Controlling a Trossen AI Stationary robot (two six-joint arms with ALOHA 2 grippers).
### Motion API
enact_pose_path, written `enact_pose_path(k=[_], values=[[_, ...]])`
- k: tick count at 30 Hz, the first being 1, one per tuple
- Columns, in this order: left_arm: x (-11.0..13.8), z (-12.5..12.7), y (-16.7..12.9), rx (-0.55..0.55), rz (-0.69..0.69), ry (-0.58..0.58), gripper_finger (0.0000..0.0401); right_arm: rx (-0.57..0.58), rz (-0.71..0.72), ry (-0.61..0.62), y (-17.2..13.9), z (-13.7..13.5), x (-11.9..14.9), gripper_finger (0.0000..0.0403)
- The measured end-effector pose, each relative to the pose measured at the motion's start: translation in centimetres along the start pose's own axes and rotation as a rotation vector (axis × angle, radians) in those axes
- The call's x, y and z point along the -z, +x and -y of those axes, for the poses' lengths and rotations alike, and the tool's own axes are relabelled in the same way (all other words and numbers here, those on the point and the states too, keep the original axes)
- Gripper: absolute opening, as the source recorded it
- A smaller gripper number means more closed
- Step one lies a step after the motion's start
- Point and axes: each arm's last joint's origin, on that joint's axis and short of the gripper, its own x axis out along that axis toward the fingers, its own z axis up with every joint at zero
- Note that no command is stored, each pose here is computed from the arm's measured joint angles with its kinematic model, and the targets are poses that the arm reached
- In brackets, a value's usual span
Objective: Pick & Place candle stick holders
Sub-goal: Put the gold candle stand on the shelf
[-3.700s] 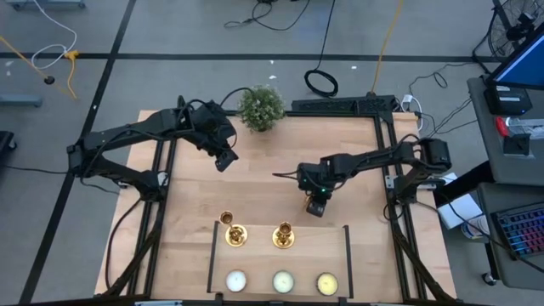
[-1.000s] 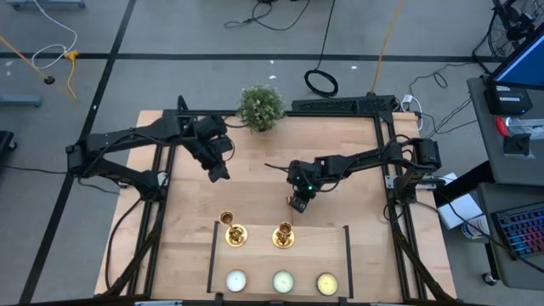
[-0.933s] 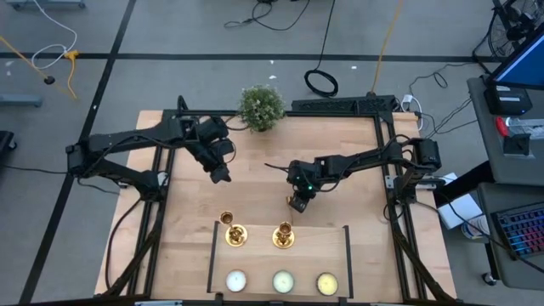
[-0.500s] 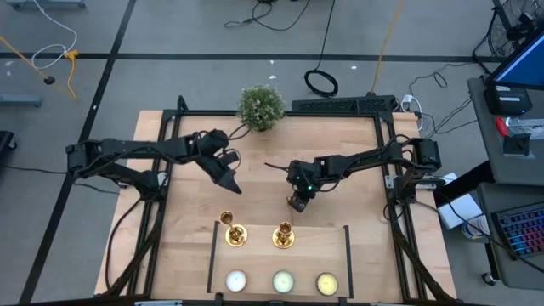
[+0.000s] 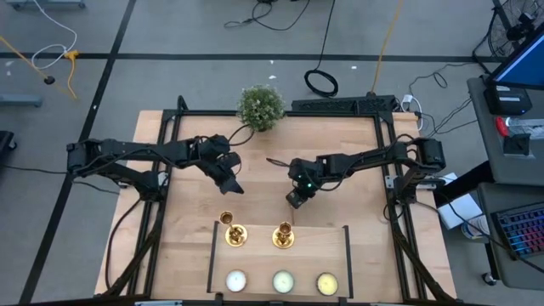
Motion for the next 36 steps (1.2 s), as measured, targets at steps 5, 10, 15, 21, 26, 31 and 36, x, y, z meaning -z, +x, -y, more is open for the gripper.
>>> enact_pose_path(k=[5, 10, 15, 21, 26, 31, 36], values=[[0.1, -0.1, 0.0, -0.02, -0.007, 0.058, 0.0001, 0.078, 0.113, 0.02, -1.7, -1.1, -0.5, 0.0], [0.5, -0.4, -0.1, -0.043, -0.041, 0.09, 0.0001, 0.127, 0.181, 0.051, -3.7, -2.7, -1.5, 0.0], [0.8, -0.6, -0.1, -0.06, -0.072, 0.117, 0.0005, 0.154, 0.159, 0.121, -5.4, -4.7, -1.3, 0.0], [0.9, -0.7, -0.1, -0.061, -0.082, 0.177, 0.0003, 0.219, 0.077, 0.234, -6.4, -6.4, 0.5, 0.0], [0.9, -0.7, -0.1, -0.061, -0.087, 0.221, 0.001, 0.233, 0.013, 0.36, -6.0, -7.0, 2.0, 0.0], [0.9, -0.7, -0.1, -0.06, -0.089, 0.276, 0.0003, 0.235, 0.0, 0.409, -4.8, -7.2, 2.3, 0.0], [0.9, -0.8, -0.2, -0.063, -0.094, 0.301, 0.0014, 0.263, -0.014, 0.435, -3.7, -6.8, 2.0, 0.0002]])
